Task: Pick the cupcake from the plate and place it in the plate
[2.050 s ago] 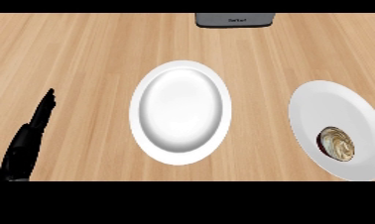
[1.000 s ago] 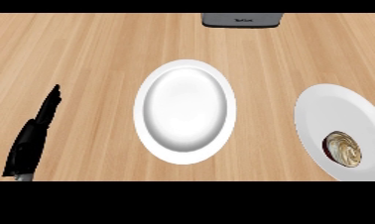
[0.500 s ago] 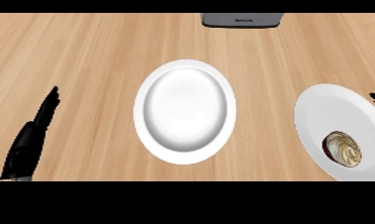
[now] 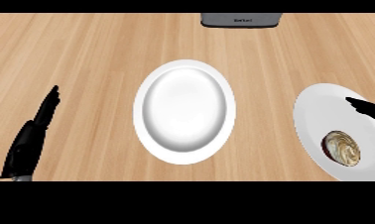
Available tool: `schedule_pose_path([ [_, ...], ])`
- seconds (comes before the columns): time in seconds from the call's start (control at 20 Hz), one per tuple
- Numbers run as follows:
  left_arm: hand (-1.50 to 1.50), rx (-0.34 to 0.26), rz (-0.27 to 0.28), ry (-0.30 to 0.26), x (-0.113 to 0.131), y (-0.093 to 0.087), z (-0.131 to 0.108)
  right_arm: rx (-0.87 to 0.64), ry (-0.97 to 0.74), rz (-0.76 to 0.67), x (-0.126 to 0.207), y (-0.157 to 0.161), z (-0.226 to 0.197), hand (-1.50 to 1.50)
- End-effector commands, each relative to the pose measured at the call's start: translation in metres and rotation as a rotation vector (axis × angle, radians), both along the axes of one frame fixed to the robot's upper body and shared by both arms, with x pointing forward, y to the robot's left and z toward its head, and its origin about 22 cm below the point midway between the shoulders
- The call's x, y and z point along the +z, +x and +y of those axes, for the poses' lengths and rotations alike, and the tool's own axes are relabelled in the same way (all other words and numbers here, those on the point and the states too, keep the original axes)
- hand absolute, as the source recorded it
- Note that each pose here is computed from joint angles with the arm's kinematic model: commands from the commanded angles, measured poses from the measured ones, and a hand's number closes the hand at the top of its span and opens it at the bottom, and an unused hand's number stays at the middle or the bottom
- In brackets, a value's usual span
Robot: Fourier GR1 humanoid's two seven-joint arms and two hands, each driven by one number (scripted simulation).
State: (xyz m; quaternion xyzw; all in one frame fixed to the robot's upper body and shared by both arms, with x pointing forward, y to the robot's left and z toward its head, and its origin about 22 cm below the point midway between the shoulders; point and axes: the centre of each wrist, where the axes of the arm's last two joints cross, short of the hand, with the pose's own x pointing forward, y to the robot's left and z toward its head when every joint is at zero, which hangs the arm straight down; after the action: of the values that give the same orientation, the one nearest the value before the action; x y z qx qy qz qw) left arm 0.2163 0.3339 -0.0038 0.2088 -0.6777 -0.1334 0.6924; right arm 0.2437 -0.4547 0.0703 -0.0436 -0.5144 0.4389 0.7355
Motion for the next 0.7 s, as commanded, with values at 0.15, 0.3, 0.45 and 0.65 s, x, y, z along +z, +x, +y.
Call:
schedule_pose_path([
  [0.15,0.0,-0.005,0.009,-0.012,-0.008,0.008,0.0,0.065,-0.013,0.035,-0.019,0.015,0.014,-1.5],
  [0.3,0.0,0.001,-0.003,0.009,-0.005,0.005,0.002,0.057,-0.046,0.063,-0.022,0.004,0.004,-1.5],
  [0.45,0.0,0.006,0.003,0.002,-0.008,0.005,0.0,0.064,-0.023,0.059,-0.043,0.026,0.022,-1.5],
  [0.65,0.0,0.019,0.0,0.002,-0.009,0.001,0.004,0.066,-0.016,0.062,-0.051,-0.007,0.013,-1.5],
])
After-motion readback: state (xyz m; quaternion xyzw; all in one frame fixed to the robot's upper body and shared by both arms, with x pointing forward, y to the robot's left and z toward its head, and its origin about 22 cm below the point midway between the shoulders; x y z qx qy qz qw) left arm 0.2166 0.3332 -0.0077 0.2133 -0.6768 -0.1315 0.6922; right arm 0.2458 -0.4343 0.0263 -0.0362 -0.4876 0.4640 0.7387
